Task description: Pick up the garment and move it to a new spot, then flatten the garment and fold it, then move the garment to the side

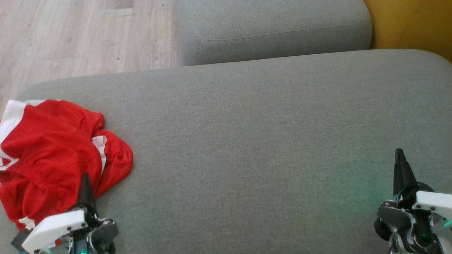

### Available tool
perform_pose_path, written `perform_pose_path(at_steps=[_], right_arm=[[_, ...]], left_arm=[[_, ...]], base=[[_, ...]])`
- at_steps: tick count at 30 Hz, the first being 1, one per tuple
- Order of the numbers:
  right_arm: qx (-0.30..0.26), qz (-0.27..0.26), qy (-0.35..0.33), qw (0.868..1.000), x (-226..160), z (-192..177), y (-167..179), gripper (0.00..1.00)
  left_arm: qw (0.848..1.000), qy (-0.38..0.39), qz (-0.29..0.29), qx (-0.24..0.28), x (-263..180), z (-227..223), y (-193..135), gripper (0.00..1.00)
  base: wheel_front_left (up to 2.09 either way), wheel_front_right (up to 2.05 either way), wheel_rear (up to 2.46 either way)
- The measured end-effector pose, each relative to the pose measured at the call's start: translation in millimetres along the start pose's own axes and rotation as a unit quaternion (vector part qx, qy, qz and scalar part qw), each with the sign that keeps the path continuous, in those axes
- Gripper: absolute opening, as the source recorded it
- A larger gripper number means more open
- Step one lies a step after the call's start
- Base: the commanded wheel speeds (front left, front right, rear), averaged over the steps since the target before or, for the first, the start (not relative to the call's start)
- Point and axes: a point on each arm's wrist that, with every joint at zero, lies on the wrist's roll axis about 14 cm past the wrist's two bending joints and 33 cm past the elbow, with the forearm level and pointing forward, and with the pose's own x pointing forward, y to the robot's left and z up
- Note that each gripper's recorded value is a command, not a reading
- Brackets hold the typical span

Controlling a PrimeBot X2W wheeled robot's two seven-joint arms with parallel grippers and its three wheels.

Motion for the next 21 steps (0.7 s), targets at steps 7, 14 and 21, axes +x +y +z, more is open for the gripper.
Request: perform_pose_path(at_steps=[7,14,21], right_arm=[[0.000,0.000,0.000,1.000,0.0,0.0,0.0,0.00],[0.000,0.000,0.000,1.000,0.0,0.0,0.0,0.00],[0.000,0.000,0.000,1.000,0.0,0.0,0.0,0.00]], left_arm=[[1.000,0.000,0.000,0.000,0.0,0.0,-0.1,0.00],[1.000,0.000,0.000,0.000,0.0,0.0,0.0,0.00],[1.000,0.000,0.000,0.000,0.0,0.0,0.0,0.00]], base=[[0.00,0.00,0.00],[0.00,0.00,0.00],[0.00,0.00,0.00]])
